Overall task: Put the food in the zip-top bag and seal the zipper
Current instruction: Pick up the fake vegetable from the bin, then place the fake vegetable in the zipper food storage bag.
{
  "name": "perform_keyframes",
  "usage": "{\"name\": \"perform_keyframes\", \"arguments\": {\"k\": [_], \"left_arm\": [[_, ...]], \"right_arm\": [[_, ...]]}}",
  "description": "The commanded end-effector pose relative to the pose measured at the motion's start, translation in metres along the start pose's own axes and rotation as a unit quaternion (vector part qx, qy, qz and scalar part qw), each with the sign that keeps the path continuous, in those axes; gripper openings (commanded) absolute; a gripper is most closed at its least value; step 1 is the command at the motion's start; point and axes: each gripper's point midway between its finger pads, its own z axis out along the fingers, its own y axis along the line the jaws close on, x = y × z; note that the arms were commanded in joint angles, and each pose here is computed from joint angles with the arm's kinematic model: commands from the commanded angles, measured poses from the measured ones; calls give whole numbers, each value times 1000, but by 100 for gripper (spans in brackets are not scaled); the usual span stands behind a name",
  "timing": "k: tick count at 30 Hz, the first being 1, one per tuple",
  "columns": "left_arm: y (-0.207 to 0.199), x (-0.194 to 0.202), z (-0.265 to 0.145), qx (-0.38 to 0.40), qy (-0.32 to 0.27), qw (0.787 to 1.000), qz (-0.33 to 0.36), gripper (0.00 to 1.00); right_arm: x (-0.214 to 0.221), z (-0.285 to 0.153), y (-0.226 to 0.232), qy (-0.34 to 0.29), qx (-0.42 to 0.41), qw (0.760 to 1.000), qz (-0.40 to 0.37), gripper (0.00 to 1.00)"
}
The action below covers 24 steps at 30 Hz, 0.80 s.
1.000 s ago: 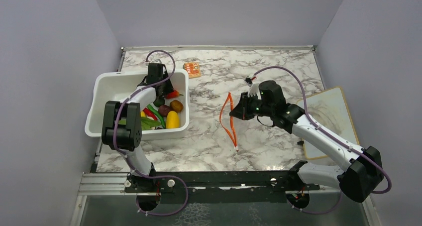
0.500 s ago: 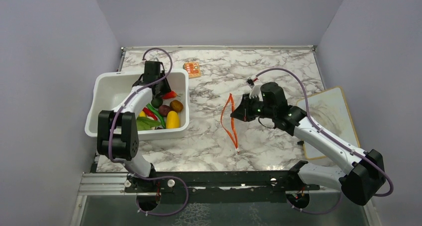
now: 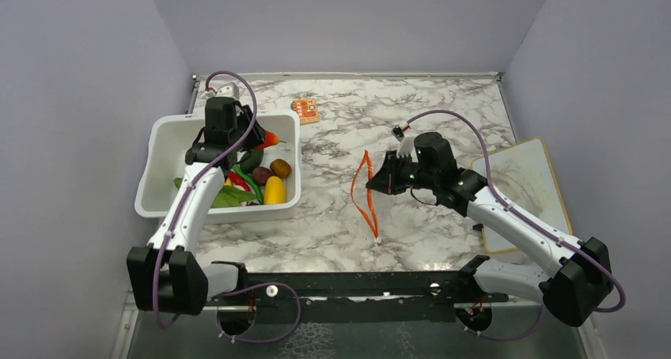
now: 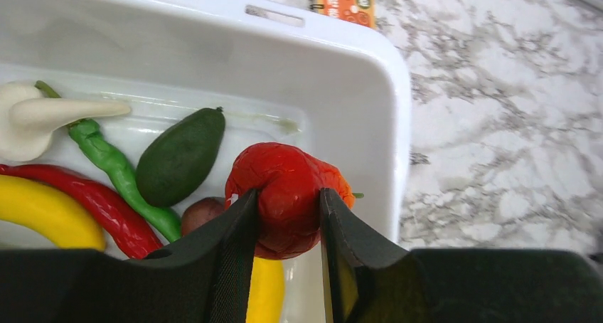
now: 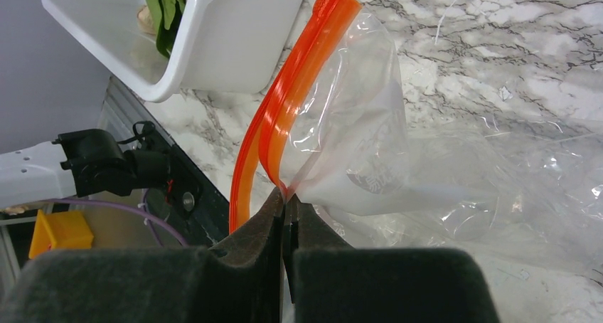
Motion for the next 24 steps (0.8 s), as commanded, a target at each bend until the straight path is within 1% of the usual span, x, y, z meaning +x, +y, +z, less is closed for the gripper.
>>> {"name": "perform_keyframes", "arguments": {"k": [1, 8, 12, 14, 17, 20, 24], "left_arm": [[-43, -12, -50, 115, -11, 993, -2, 12], [-89, 4, -97, 257, 26, 966, -7, 11], [-114, 15, -122, 337, 55, 940, -19, 10], [-121, 20, -133, 362, 62, 930, -18, 9], [-126, 22, -145, 383, 57, 922, -15, 8], [-131, 26, -153, 405, 56, 912, -31, 7], [-140, 36, -159, 437, 62, 896, -43, 6]], "right_arm": [[-4, 1, 10, -2, -23, 1000, 8, 1], [-13, 4, 19, -12, -41, 999, 9, 1], [-13, 9, 23, -8, -57, 998, 12, 1], [-13, 11, 25, -5, -63, 998, 16, 1], [-13, 15, 28, 1, -73, 997, 21, 1], [-13, 17, 32, 6, -88, 996, 18, 1], [-18, 16, 37, -2, -96, 995, 17, 1]]}}
